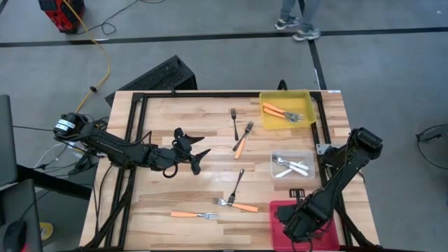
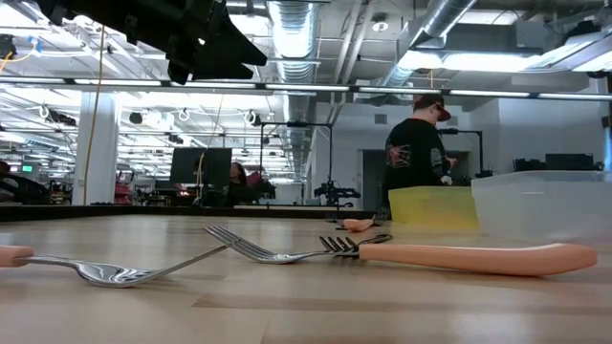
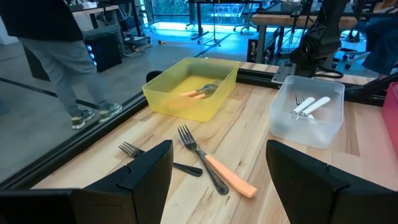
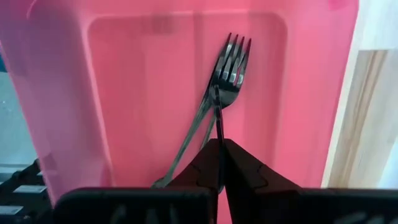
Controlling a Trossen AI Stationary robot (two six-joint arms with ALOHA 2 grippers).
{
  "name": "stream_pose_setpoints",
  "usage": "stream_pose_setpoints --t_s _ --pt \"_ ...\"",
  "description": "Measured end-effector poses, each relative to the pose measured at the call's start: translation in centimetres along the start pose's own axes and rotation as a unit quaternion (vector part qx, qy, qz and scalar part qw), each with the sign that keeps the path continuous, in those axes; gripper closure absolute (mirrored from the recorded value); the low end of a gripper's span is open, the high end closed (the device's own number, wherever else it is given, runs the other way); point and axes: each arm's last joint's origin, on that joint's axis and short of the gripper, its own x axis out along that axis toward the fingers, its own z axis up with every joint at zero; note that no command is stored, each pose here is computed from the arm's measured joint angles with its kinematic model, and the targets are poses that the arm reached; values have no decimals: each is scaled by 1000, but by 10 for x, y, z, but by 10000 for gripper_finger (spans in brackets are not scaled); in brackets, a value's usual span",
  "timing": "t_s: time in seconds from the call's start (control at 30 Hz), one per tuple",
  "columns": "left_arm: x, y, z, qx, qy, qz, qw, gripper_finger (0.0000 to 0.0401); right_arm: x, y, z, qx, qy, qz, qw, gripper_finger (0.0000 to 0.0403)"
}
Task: Sort silverware by color (type)
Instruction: Put the black fork into the red bin
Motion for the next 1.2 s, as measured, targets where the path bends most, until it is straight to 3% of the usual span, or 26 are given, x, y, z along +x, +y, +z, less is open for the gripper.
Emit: stream_pose_setpoints --t_s 0.8,1.2 --pt "0 0 -2 -3 8 1 1000 156 10 3 0 -17 -75 -24 997 366" --pt "0 0 -2 -12 9 2 1000 156 31 -2 -7 -13 -83 -29 996 366"
